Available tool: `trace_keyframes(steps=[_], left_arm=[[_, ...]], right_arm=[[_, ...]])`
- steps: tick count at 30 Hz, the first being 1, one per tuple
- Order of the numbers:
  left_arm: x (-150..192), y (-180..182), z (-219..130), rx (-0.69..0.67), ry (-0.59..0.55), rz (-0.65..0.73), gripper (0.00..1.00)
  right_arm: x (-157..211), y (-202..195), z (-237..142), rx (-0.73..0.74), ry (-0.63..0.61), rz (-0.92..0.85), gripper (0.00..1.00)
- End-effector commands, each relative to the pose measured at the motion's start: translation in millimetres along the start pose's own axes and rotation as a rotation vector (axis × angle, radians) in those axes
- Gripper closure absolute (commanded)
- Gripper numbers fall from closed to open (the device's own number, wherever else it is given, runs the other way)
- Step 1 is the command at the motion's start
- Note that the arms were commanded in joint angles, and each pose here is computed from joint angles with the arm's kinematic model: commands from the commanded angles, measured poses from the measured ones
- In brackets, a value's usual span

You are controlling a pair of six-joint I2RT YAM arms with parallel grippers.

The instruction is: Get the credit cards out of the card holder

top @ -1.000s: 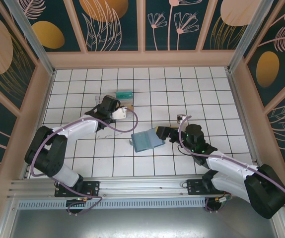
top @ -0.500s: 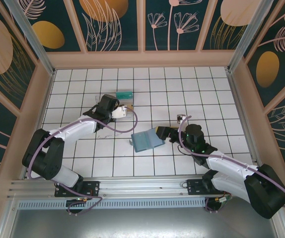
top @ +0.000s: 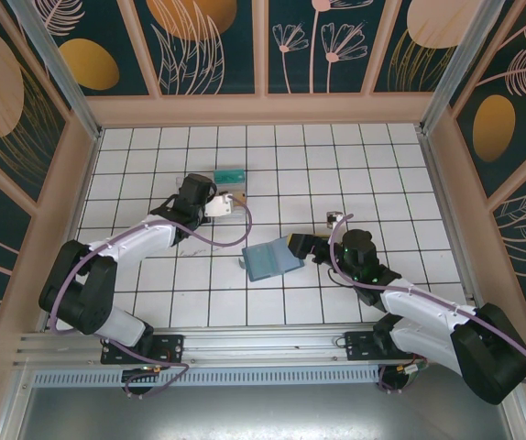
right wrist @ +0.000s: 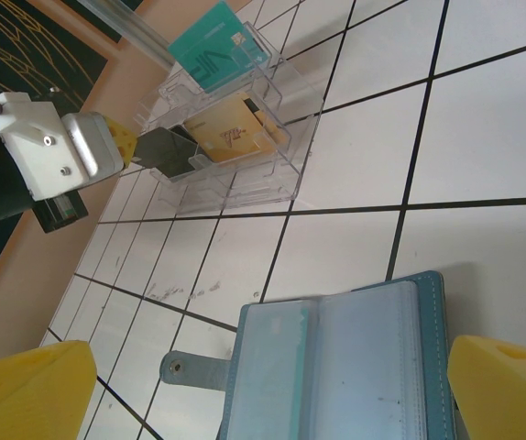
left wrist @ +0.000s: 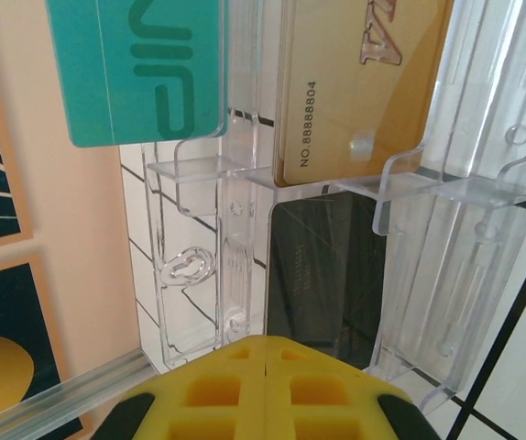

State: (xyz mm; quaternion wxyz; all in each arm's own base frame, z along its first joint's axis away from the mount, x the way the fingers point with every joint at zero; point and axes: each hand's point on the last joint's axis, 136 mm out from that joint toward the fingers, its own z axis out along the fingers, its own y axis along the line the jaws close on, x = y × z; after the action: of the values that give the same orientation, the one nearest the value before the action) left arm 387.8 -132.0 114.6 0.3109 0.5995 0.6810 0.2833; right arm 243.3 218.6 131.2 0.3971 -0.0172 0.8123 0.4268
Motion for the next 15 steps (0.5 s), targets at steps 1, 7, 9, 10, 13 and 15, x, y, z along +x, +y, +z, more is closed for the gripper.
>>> trace_keyframes(steps=[1, 7, 9, 10, 13, 15], left_arm=[[4.6, -6.6, 4.8, 0.007, 0.002, 0.006, 1.00], [9.8, -10.8, 8.7, 0.006, 0.012, 0.012, 1.00], [10.1, -10.2, 9.5, 0.002, 0.015, 0.015, 0.82], [10.7, -9.8, 10.2, 0.001, 0.018, 0.016, 0.83], [10.4, -7.2, 12.2, -0.007, 0.021, 0.013, 0.83], [10.0, -5.6, 13.3, -0.013, 0.022, 0.011, 0.83]], right_arm=[[-11.9, 13.0, 0.7, -0.031, -0.025, -0.011, 0.01], [-10.8, 12.0, 0.7, -0.029, -0.022, -0.010, 0.01], [-11.6, 12.3, 0.7, -0.029, -0.025, -0.010, 0.01], [-11.2, 12.3, 0.8, -0.029, -0.024, -0.010, 0.01], [-11.1, 13.0, 1.1, -0.032, -0.022, -0.009, 0.01], [-10.9, 12.5, 1.1, -0.031, -0.021, -0.009, 0.01]])
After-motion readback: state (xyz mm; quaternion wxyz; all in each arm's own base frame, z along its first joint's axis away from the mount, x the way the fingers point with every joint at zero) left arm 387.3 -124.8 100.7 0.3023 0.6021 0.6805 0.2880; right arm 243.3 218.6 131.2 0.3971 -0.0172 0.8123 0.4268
